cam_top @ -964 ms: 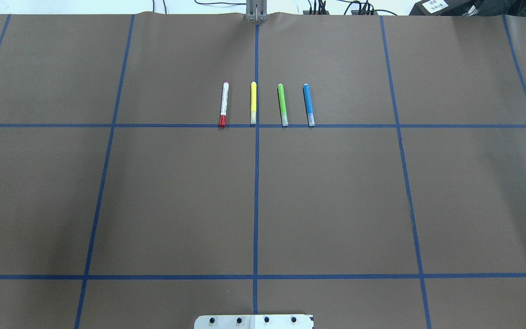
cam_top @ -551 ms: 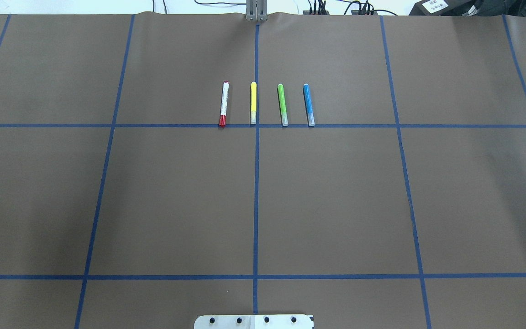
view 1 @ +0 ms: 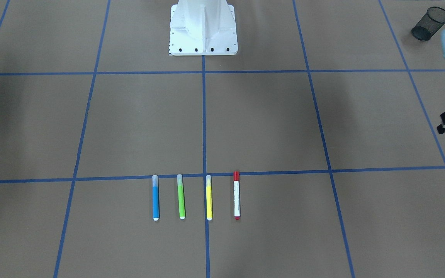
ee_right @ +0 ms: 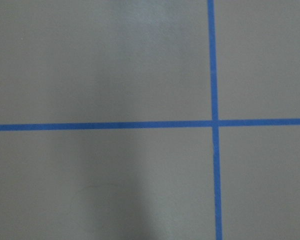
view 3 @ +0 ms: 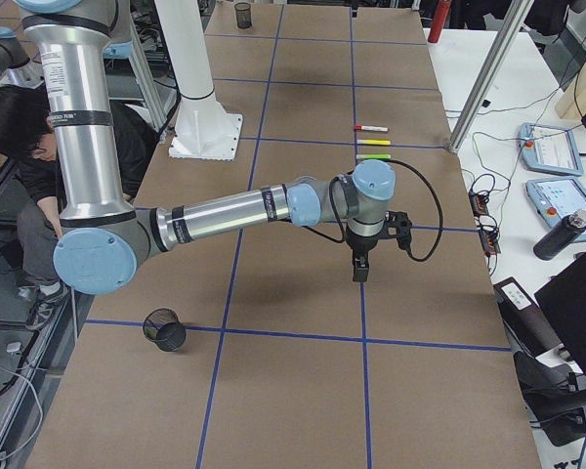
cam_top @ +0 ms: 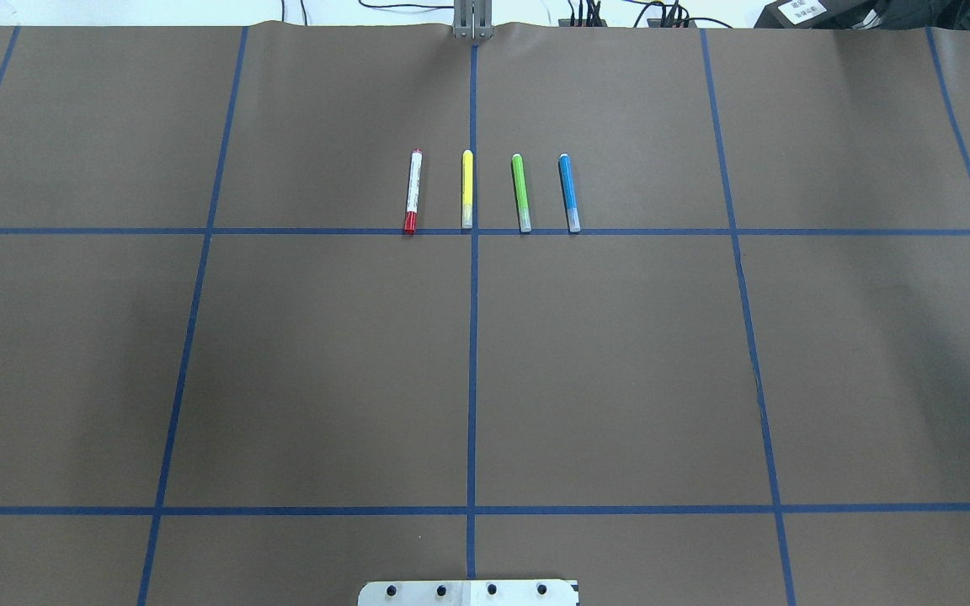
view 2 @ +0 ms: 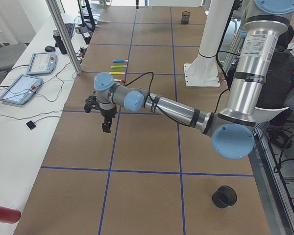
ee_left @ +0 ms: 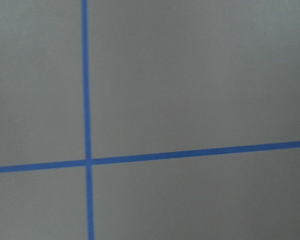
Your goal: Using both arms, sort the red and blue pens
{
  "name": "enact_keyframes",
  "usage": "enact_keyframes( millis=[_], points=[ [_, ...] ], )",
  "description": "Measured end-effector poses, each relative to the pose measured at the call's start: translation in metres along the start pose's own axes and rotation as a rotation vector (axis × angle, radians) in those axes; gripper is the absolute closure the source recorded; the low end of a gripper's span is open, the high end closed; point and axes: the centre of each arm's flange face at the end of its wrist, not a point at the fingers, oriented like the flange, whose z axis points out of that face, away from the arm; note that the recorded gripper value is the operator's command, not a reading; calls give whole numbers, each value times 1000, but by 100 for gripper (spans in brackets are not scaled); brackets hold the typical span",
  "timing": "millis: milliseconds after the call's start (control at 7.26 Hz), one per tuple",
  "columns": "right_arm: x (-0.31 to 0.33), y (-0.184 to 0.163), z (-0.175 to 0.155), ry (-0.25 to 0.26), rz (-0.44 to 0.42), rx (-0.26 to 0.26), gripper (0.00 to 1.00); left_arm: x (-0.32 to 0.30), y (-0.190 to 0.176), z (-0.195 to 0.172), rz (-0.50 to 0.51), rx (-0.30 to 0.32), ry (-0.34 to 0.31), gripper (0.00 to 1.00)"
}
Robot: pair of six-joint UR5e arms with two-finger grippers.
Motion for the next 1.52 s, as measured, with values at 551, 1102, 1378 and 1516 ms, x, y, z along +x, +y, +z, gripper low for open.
enact_keyframes(
  millis=[551,1102,1378,1516],
  points=[
    [-124,-37,40,-31,-26,34,1,165,-102,37,122,-49,56,0],
    [-233,-51,47,-81,16,15,1,372,-122,91,59,-66,-10,1],
    [-259,-55,49,-78,7,-9,0,428,-107,120,-41,-83,-25,1],
    [-273,-54,53,-82,-10,-18,0,446,-107,129,-69,-86,-29,4]
  ],
)
